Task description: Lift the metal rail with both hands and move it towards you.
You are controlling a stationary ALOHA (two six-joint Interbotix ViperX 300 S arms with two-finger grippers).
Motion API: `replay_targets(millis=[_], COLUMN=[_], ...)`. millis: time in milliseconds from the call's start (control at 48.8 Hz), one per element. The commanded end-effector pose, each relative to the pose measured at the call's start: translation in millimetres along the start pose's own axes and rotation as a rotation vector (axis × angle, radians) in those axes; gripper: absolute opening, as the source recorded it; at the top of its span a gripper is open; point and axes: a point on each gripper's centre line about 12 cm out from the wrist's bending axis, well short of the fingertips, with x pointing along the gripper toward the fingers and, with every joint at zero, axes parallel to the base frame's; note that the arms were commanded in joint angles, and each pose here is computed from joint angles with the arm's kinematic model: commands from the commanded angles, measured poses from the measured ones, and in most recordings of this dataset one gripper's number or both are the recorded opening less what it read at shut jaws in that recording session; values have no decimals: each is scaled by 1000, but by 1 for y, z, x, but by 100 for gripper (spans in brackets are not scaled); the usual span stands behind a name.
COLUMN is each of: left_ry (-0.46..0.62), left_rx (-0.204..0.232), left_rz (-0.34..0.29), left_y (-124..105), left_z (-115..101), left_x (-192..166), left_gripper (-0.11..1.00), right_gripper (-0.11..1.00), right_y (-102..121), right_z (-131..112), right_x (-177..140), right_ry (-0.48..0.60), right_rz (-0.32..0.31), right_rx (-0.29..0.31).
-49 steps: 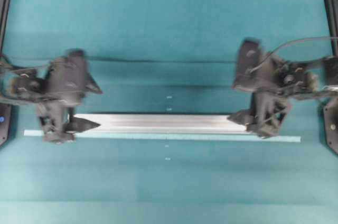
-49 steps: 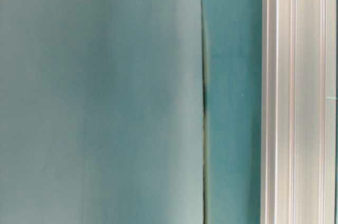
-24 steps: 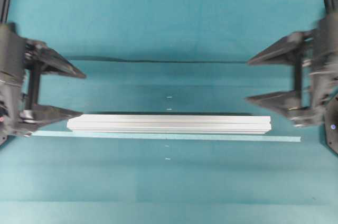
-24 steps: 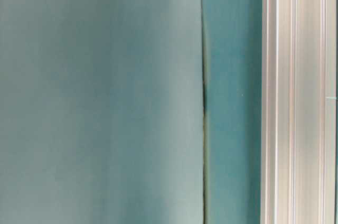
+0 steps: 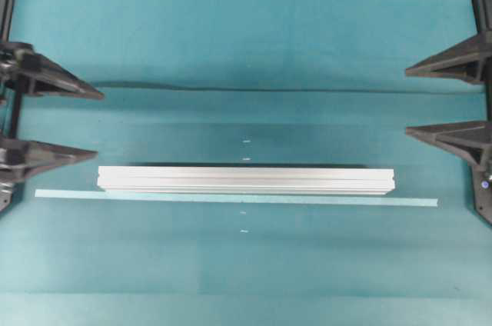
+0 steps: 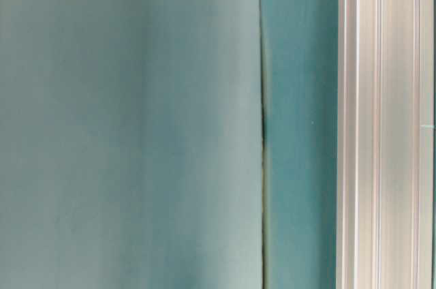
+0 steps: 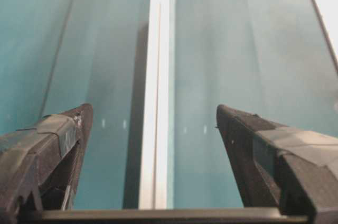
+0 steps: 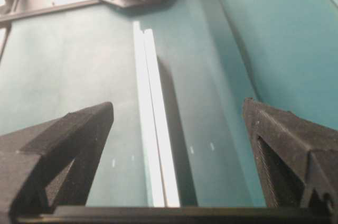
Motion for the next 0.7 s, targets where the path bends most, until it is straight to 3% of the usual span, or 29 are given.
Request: replay_targets(millis=[0,676], left_ry=[-31,-14], left_rx=[1,-7], left_rz=[-2,-2], left_y=[0,0], left_z=[7,-1], left_x=[-4,-3], left_gripper=[92,92], right_gripper=[99,99], right_y=[0,-5], right_z=[3,-5], right_x=[-2,-16], right_ry=[-21,-60], right_rz=[2,-17], right_rx=[-2,5])
